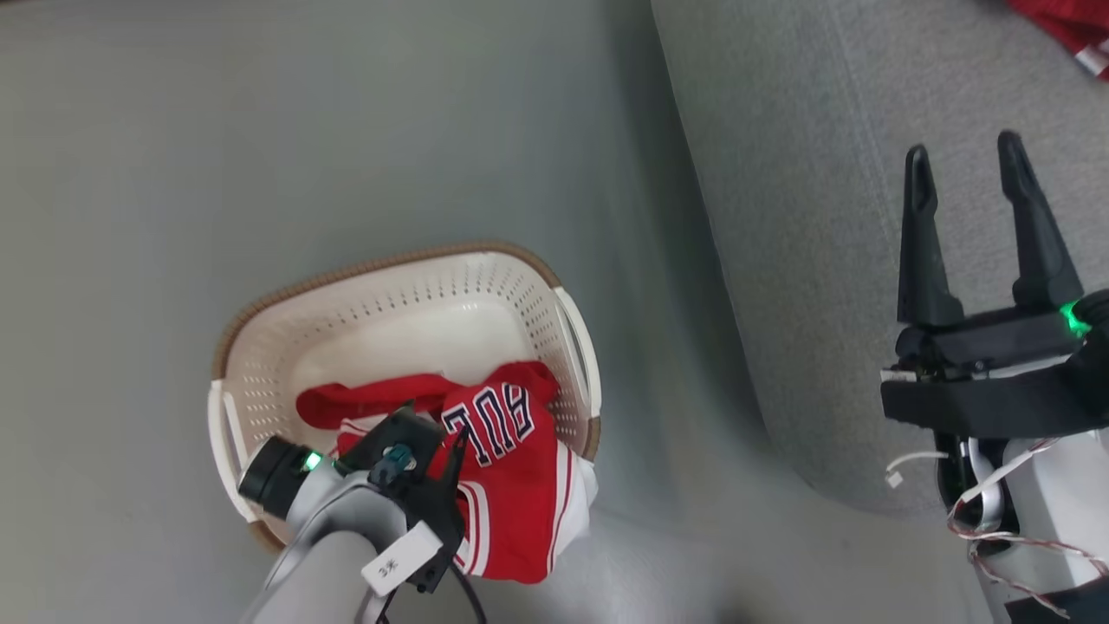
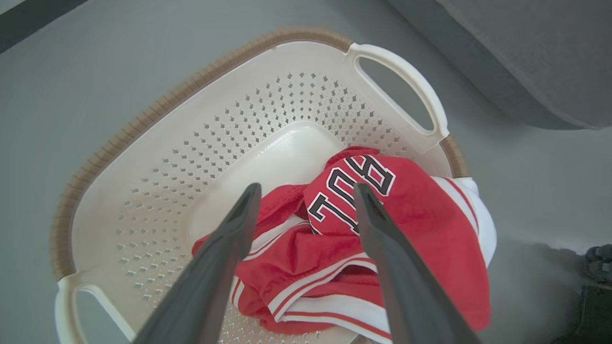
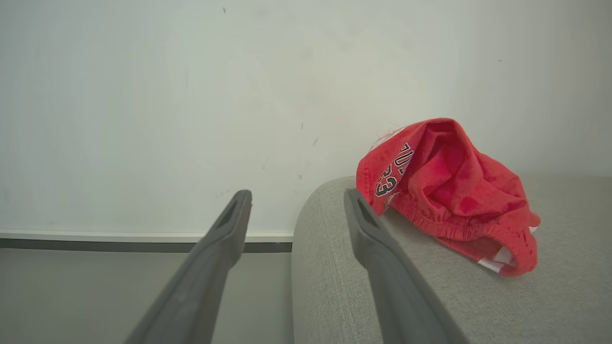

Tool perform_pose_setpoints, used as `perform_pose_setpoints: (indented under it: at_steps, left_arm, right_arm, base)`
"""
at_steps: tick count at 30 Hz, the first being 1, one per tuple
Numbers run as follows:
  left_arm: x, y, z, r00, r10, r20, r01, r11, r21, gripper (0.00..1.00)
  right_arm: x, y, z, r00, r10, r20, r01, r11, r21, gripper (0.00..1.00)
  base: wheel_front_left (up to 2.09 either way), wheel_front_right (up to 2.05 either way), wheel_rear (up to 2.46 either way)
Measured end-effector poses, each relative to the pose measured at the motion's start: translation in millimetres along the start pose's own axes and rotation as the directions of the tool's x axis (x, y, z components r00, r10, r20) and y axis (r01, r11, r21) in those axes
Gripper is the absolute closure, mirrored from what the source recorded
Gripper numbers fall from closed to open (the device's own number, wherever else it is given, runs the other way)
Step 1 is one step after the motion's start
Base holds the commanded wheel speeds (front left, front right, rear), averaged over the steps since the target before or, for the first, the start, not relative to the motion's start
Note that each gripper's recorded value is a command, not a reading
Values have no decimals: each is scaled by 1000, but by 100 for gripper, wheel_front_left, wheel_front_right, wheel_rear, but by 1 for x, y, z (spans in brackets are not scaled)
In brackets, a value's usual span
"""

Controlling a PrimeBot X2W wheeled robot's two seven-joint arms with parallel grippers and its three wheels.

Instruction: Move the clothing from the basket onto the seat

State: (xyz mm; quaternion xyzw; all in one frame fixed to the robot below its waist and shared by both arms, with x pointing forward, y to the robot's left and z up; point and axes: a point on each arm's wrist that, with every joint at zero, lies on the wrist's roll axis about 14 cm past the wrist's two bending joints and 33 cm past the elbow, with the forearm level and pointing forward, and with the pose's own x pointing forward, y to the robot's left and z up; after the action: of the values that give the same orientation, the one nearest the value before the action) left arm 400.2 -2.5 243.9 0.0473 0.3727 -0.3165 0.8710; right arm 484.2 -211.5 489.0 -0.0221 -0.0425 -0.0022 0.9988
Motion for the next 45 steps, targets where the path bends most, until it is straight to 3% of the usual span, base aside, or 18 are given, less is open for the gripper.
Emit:
perform_pose_setpoints:
  at_steps: [26, 33, 41, 43, 44, 45]
  left_arm:
    - [91, 21, -92, 945, -109, -309, 121, 992, 21, 0]
    - [105, 17, -128, 914, -135, -382, 144, 990, -5, 0]
    - [112, 21, -145, 895, -124, -428, 135, 991, -4, 2]
    - [113, 22, -147, 893, -118, -434, 131, 991, -1, 63]
    - [114, 22, -148, 891, -118, -439, 132, 991, 2, 76]
    - [114, 22, -149, 889, -117, -443, 133, 991, 4, 100]
  right_arm:
    - [52, 4, -91, 995, 36, -90, -39, 999, -35, 0]
    - [53, 6, -133, 985, 38, -166, -44, 999, -33, 0]
    - [57, 8, -145, 985, 45, -169, -52, 998, -39, 0]
    - [57, 8, -146, 985, 45, -168, -53, 998, -44, 0]
    - [56, 8, -147, 984, 44, -171, -53, 998, -46, 0]
    - [56, 8, -148, 984, 43, -173, -52, 998, -46, 0]
  base:
    - [0, 0, 0]
    - [0, 0, 0]
    - [0, 0, 0]
    - [0, 0, 0]
    - [0, 0, 0]
    - [0, 0, 0]
